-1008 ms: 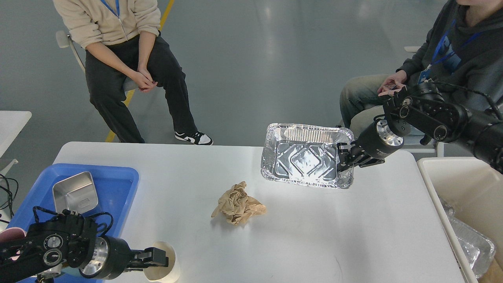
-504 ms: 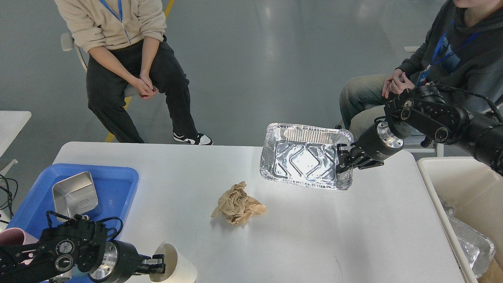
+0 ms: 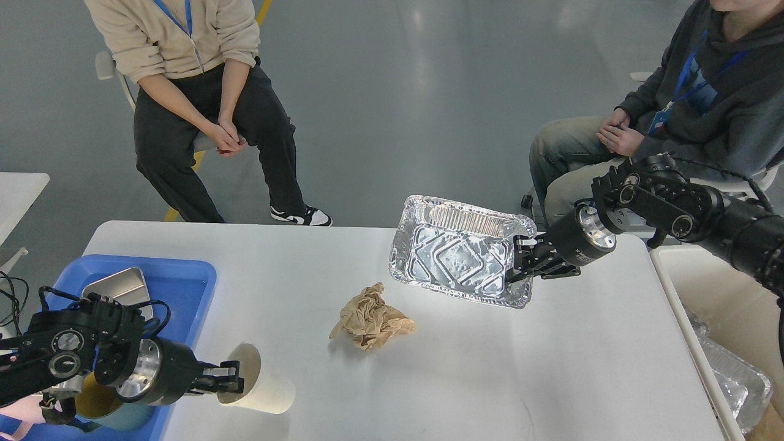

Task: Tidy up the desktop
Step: 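Reach the left gripper to the white paper cup and grasp it, then lift the paper cup high with the left gripper, then lower the paper cup into the foil tray and open the left gripper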

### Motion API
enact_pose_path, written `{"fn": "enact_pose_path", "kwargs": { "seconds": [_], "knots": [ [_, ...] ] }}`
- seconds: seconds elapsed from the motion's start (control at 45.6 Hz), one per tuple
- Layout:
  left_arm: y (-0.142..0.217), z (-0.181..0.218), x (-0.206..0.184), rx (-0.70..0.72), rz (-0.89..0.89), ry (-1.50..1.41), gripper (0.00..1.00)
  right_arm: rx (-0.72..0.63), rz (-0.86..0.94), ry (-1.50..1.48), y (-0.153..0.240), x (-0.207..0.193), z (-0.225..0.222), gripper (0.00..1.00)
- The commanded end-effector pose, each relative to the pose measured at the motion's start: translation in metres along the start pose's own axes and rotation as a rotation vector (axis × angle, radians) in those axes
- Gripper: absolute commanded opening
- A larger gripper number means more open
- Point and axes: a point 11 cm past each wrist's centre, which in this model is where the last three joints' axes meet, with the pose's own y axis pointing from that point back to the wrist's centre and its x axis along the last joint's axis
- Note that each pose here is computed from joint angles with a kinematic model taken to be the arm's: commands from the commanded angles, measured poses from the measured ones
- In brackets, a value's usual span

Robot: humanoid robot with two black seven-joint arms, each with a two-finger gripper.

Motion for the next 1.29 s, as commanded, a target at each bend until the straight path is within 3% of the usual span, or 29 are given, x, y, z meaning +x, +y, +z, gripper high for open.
{"fn": "enact_pose_path", "kwargs": {
  "seconds": [0.0, 0.219, 0.526, 0.767, 0.92, 1.052, 1.14, 1.271],
  "knots": [
    [0.027, 0.007, 0.021, -0.024, 0.024, -0.006, 0.0, 0.004, 0.002, 0.001, 0.001, 0.001, -0.002, 0.0],
    [0.086, 0.025, 0.055, -0.072, 0.069, -0.043, 0.0, 0.013, -0.009, 0.01, -0.004, -0.001, -0.007, 0.0],
    [0.208, 0.121, 0.104, -0.247, 0.174, -0.223, 0.0, 0.019, -0.019, 0.025, -0.008, -0.002, -0.014, 0.0],
    [0.255, 0.169, 0.129, -0.243, 0.225, -0.288, 0.0, 0.028, -0.036, 0.037, -0.01, -0.006, -0.019, 0.0],
    [0.257, 0.203, 0.152, -0.229, 0.232, -0.292, 0.01, 0.029, -0.036, 0.04, -0.01, -0.006, -0.02, 0.0],
    [0.237, 0.233, 0.167, -0.221, 0.21, -0.309, 0.01, 0.03, -0.03, 0.047, -0.007, -0.004, -0.023, 0.0],
    [0.208, 0.255, 0.172, -0.212, 0.166, -0.322, 0.01, 0.031, -0.027, 0.053, -0.006, -0.002, -0.026, 0.0],
    [0.137, 0.277, 0.17, -0.183, 0.066, -0.324, 0.01, 0.032, -0.024, 0.06, -0.005, -0.001, -0.029, 0.0]
  ]
}}
